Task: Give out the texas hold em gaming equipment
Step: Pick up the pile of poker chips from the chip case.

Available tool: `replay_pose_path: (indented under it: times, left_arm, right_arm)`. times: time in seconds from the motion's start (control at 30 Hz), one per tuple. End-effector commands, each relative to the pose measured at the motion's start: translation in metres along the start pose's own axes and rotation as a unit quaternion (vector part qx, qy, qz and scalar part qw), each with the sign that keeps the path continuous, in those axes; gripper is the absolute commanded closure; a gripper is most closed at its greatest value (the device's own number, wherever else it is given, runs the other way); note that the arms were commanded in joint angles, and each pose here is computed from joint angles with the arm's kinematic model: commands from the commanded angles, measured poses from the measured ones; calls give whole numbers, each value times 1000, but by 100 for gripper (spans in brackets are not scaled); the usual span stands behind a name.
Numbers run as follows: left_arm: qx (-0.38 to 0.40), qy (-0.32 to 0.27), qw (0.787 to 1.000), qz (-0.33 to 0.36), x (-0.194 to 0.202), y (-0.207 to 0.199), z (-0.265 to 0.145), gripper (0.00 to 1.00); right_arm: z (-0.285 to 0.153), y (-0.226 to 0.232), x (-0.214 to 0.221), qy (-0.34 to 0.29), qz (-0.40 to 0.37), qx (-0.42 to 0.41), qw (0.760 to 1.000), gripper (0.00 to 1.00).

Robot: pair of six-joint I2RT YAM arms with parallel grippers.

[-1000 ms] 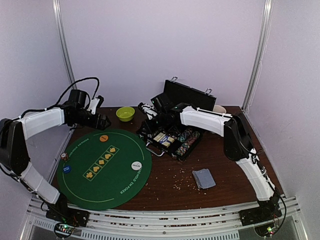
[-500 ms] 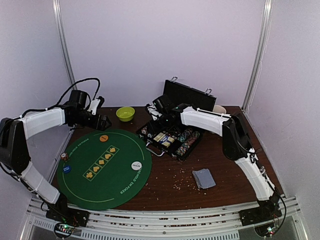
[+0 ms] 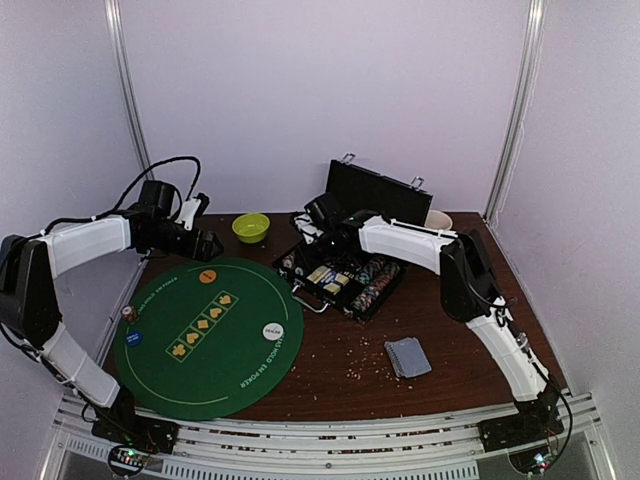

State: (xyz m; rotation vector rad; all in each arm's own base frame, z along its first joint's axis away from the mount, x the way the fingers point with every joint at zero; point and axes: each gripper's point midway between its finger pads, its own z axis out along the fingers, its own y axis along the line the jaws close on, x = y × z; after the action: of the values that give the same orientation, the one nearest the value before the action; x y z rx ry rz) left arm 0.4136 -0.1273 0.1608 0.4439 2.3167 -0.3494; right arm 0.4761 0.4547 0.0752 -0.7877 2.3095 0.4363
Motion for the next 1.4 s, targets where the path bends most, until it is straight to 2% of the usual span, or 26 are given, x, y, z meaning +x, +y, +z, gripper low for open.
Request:
replay_pose_path:
  times: [0.0,0.37,0.63,0.97,1.2,1.27,1.37]
  left_arm:
    - [5,-5,1000,8,-2,-1,2,12]
    - [8,-5,1000,8,-2,-2,2,12]
    - [9,-7,1000,9,-2,-3,1,12]
    - [15,-4,1000,8,-1,-4,4,12]
    - [18,-4,1000,8,-2,-5,5,12]
    - [18,-3,1000,7,-2,-4,5,12]
    - [20,-3,1000,7,-2,-5,6,12]
  right_arm:
    - [15,5,24,35,2,-12,999,57]
    - [-2,23,16,32,-29,-29,999,62]
    - [-8,13,4,16,-37,2,999,60]
    - [-27,32,-20,-16,-37,-42,998,59]
    - [-38,29,-38,-44,-31,-37,998,59]
    - [-37,25,-39,-46,-28,-28,998,57]
    - [-30,15,-34,-42,-23,-8,999,48]
